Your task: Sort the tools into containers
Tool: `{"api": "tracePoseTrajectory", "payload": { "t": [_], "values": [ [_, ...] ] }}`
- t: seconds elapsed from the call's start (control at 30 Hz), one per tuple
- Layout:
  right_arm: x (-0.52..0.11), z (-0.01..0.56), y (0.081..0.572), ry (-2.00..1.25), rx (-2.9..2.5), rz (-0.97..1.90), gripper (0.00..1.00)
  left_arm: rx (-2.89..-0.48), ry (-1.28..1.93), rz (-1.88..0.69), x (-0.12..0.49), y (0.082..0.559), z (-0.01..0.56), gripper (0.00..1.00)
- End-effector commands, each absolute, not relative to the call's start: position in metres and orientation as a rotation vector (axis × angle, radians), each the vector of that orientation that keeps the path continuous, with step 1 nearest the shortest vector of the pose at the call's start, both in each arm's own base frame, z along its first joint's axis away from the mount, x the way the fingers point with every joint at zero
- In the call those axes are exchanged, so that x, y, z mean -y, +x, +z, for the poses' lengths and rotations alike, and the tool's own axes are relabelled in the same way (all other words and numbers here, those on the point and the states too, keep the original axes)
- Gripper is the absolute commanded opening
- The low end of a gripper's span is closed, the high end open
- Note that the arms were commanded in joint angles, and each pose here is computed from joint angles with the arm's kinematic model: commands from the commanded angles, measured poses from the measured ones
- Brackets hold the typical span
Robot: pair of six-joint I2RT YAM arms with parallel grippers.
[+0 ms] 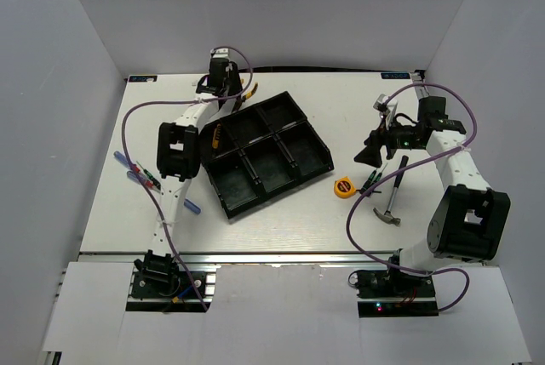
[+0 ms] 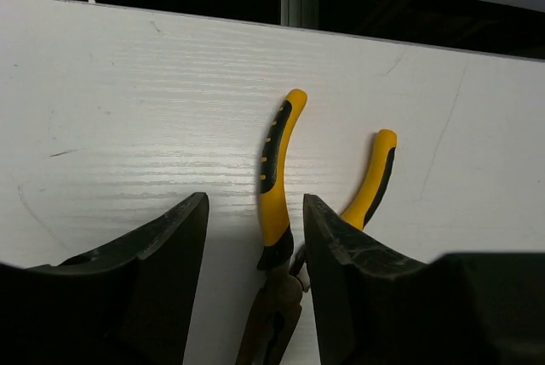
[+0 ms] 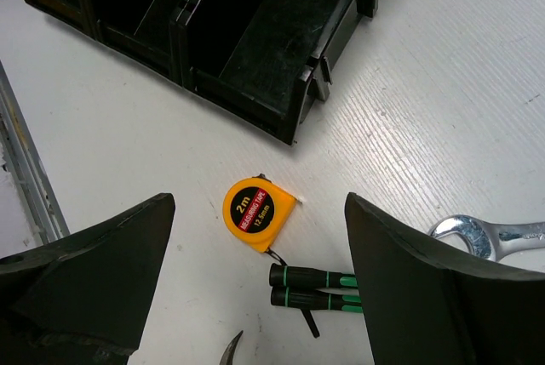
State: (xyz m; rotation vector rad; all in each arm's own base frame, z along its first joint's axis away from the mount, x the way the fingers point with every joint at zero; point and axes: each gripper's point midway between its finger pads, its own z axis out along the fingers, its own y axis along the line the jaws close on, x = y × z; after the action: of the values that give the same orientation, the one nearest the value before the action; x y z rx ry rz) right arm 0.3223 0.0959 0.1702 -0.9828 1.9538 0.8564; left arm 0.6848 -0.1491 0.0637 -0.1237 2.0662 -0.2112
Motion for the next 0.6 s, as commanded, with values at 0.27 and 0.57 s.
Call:
{"api": "tracePoseTrajectory", "payload": {
  "t": [0.27, 0.57],
  "values": [
    [-0.095, 0.171, 0.321, -0.955, -1.939, 0.896, 0.88, -2.09, -0.099, -0.213, 0.155, 0.689, 0.046, 0.55],
    [-0.093, 0.173, 0.323, -0.932, -1.929, 0.894, 0.88, -2.221, -0.027, -0.12, 0.151, 0.665, 0.008, 0.48]
  ]
}}
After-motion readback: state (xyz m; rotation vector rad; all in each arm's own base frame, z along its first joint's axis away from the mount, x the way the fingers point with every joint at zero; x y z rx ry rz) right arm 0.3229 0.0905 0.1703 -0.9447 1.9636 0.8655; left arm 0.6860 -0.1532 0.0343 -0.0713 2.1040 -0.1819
